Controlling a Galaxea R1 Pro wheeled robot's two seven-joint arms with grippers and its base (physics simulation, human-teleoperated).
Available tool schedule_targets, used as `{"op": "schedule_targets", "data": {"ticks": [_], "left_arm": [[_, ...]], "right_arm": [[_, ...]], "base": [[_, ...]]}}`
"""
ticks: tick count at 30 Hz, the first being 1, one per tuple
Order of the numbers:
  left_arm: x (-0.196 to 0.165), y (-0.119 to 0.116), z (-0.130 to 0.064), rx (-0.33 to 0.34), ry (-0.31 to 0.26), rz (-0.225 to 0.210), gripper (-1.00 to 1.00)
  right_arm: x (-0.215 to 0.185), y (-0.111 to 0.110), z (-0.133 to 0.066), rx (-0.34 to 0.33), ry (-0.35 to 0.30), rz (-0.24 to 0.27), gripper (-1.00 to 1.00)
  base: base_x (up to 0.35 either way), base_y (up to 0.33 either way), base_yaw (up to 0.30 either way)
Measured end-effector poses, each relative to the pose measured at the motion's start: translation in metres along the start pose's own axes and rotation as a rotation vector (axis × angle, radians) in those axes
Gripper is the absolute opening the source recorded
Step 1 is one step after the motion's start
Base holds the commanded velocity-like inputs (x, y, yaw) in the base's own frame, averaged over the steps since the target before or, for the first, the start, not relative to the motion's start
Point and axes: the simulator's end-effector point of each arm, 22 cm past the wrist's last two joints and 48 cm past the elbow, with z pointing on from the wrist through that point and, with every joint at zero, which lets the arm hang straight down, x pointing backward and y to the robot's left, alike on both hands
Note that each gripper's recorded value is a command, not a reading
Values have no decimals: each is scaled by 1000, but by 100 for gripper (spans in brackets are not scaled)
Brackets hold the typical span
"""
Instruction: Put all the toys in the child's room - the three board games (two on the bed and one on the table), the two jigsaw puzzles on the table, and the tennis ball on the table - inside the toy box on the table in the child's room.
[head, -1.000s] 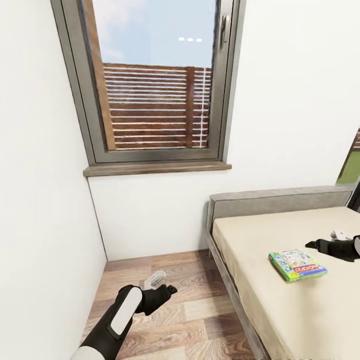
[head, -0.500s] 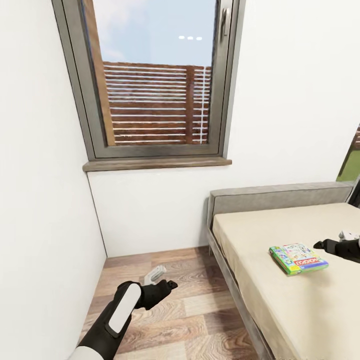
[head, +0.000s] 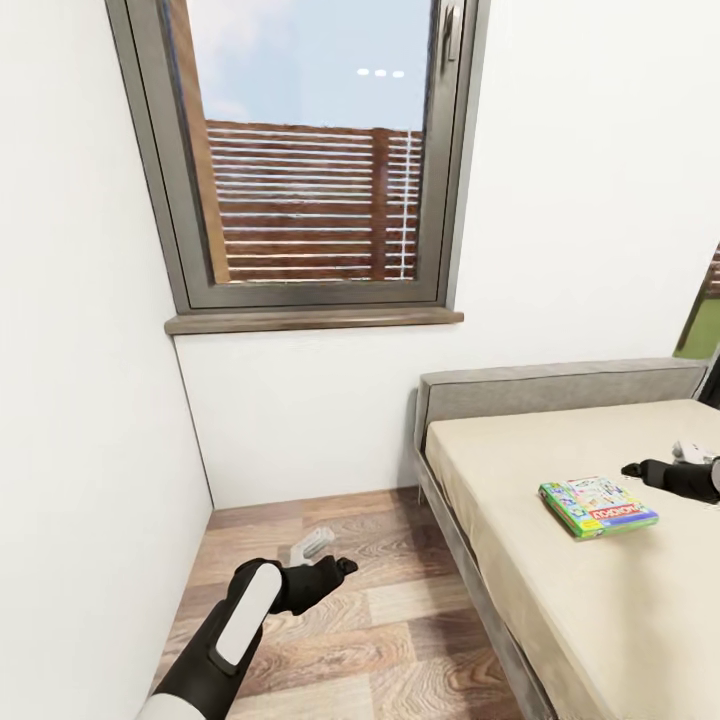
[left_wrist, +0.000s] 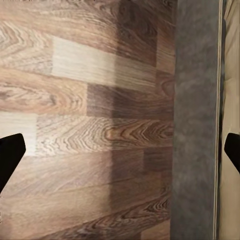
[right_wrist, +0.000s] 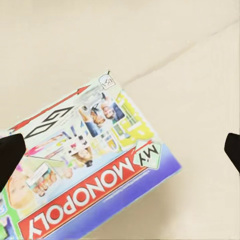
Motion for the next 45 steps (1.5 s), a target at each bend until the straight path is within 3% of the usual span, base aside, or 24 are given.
{"op": "schedule_targets", "data": {"ticks": [3, 4, 8, 16, 30, 39, 45], "left_arm": [[6, 10, 2, -15, 6, -5, 100], [19, 26, 3, -39, 22, -17, 100], [22, 29, 4, -44, 24, -19, 100], [23, 33, 4, -57, 25, -16, 100], [26, 34, 5, -59, 30, -17, 100], [25, 34, 5, -58, 32, -32, 100], [19, 33, 3, -58, 20, -18, 100]], "right_arm": [[-14, 7, 0, -31, -64, -25, 100], [-18, 11, 0, -47, -87, -40, 100], [-18, 12, 0, -48, -90, -45, 100], [-18, 12, 0, -48, -91, -48, 100], [-18, 12, -1, -47, -91, -49, 100], [-15, 2, -1, -31, -81, -47, 100], [5, -16, -1, -5, -14, -17, 100]], "base": [[0, 0, -33], [0, 0, -87], [0, 0, -38], [76, 0, -9], [317, 15, -1], [58, 13, 0], [2, 0, 0]]}}
